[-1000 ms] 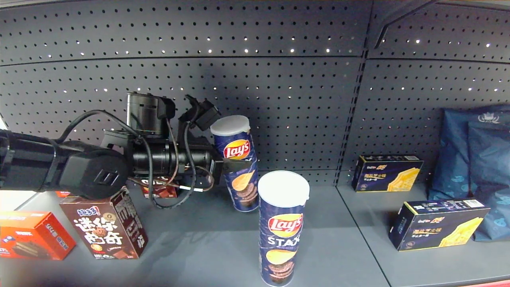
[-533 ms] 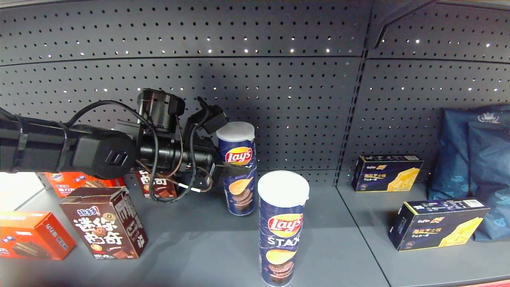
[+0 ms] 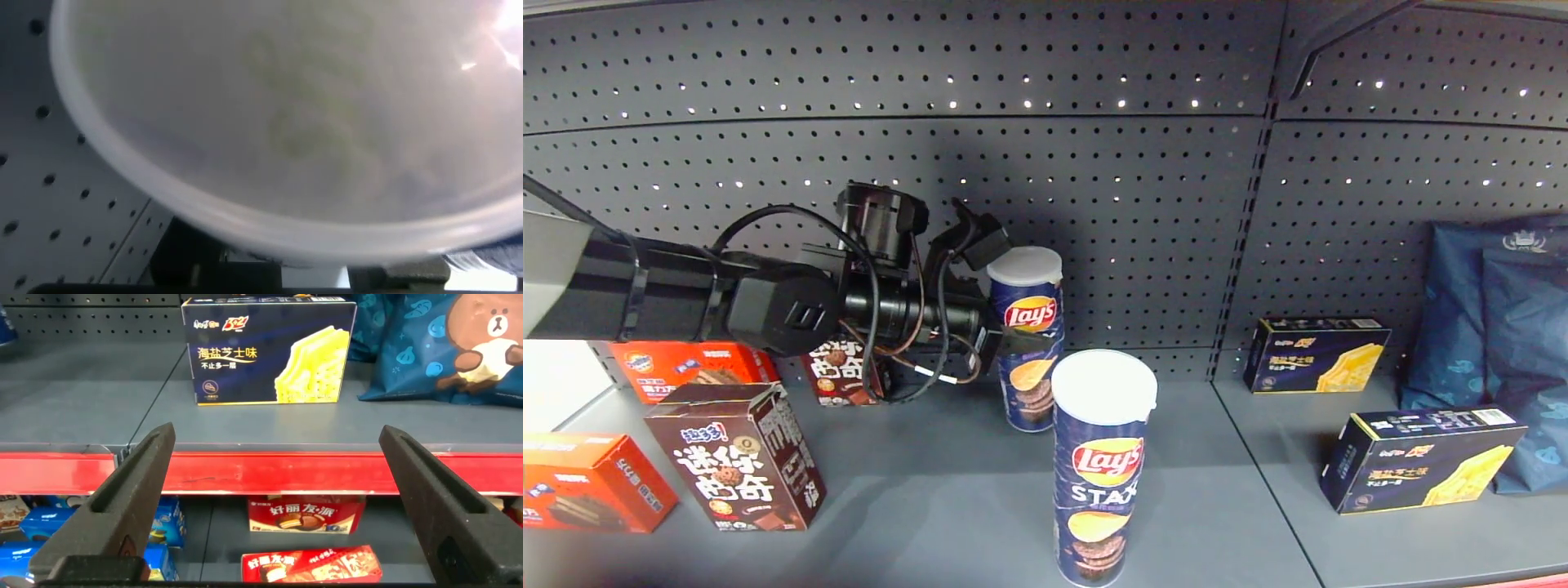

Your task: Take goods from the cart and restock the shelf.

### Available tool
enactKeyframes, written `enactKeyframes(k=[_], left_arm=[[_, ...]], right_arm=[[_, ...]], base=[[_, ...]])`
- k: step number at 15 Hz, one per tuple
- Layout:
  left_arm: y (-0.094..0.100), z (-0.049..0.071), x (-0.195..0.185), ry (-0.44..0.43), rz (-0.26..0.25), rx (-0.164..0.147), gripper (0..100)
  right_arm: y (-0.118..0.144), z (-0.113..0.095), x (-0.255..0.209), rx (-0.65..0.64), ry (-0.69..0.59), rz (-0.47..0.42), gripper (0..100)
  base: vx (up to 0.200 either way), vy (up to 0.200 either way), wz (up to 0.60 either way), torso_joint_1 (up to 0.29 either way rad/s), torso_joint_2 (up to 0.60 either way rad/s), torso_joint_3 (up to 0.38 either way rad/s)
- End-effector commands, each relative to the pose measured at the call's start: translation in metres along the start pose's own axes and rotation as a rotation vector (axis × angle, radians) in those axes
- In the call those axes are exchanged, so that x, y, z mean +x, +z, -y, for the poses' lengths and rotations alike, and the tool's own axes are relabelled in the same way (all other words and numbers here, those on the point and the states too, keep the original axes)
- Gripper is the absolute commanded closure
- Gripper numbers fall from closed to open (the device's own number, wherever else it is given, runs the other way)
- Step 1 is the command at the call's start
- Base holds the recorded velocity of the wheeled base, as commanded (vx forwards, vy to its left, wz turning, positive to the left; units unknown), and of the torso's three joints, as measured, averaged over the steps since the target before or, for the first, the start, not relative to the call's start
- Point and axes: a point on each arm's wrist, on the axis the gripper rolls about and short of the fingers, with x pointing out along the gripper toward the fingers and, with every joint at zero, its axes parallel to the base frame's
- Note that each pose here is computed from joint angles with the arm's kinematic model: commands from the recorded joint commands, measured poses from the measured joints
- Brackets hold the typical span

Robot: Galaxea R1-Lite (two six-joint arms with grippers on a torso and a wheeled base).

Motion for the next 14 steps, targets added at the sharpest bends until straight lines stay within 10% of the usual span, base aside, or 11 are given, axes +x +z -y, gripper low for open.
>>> enactKeyframes(k=[1, 14], left_arm=[[-0.002, -0.002, 0.011, -0.012, -0.004, -0.001, 100], [-0.012, -0.013, 0.030, -0.034, -0.015, -0.015, 100]], right_arm=[[0.000, 0.000, 0.000, 0.000, 0.001, -0.001, 0], [0.000, 0.000, 0.000, 0.000, 0.001, -0.001, 0]], base=[[0.000, 0.000, 0.00, 0.000, 0.00, 0.000], [0.000, 0.000, 0.00, 0.000, 0.00, 0.000]])
